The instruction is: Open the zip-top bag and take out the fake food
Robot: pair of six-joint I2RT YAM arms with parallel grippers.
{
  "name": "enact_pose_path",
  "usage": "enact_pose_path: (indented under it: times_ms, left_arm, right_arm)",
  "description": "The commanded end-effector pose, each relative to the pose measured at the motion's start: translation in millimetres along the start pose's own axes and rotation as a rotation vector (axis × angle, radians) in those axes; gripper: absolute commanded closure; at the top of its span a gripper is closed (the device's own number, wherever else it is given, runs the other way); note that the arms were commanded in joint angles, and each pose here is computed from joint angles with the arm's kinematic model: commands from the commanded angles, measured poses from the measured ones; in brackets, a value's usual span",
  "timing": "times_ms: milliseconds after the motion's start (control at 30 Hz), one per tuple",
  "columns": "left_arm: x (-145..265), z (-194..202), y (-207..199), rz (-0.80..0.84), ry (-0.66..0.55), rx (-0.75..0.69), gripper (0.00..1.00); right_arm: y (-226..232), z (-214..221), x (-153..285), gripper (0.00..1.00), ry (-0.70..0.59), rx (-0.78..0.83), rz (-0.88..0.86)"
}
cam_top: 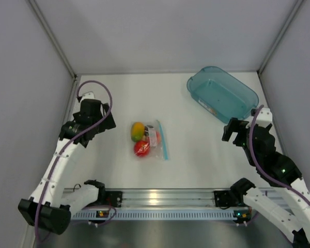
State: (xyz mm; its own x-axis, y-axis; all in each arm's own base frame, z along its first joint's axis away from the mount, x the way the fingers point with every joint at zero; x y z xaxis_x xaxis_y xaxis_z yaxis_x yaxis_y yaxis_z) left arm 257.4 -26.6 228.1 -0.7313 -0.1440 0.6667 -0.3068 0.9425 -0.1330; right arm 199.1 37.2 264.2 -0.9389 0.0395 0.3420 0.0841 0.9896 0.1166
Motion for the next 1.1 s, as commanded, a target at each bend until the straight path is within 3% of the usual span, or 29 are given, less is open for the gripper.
enact_pose_path:
  times_ms: [0,267,567,800,1067]
  left_arm:
    - [1,-10,-24,-0.02,-0.051,-0.032,0.01]
    - [-21,49,-116,-0.005,0.026,-0.287,0.03]
    - [-1,121,-203,0.059,0.025,-0.507,0.03]
    - [-14,163,-224,0.042,0.081,-0.607,0.04]
    - [-29,195,-213,-0.082,0.096,-0.691,0.13]
  right_arm:
    - [12,-5,-4,0.0,-0.012,-0.03,-0.04]
    - [14,-1,-5,0.01,0.006,-0.031,-0.05]
    - [15,6,-3,0.01,0.023,-0.024,-0.068]
    - [17,10,0,0.01,0.032,-0.021,-0.092]
    - [13,11,4,0.01,0.025,-0.015,-0.095]
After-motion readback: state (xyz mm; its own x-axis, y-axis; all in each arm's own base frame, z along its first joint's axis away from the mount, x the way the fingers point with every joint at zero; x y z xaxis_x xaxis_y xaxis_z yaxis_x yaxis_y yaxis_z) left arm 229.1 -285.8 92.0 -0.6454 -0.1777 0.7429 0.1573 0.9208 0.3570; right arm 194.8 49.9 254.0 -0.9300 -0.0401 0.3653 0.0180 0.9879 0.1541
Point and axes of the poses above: each gripper's point midway between its finger pads, its own x axis back along the fingers, its own y axis along the line the jaws close on, z = x × y, the point moved 1 cm from there along x, back along the fingers, and after that the axes turned 1 degree about x, right-handed, at the moved point
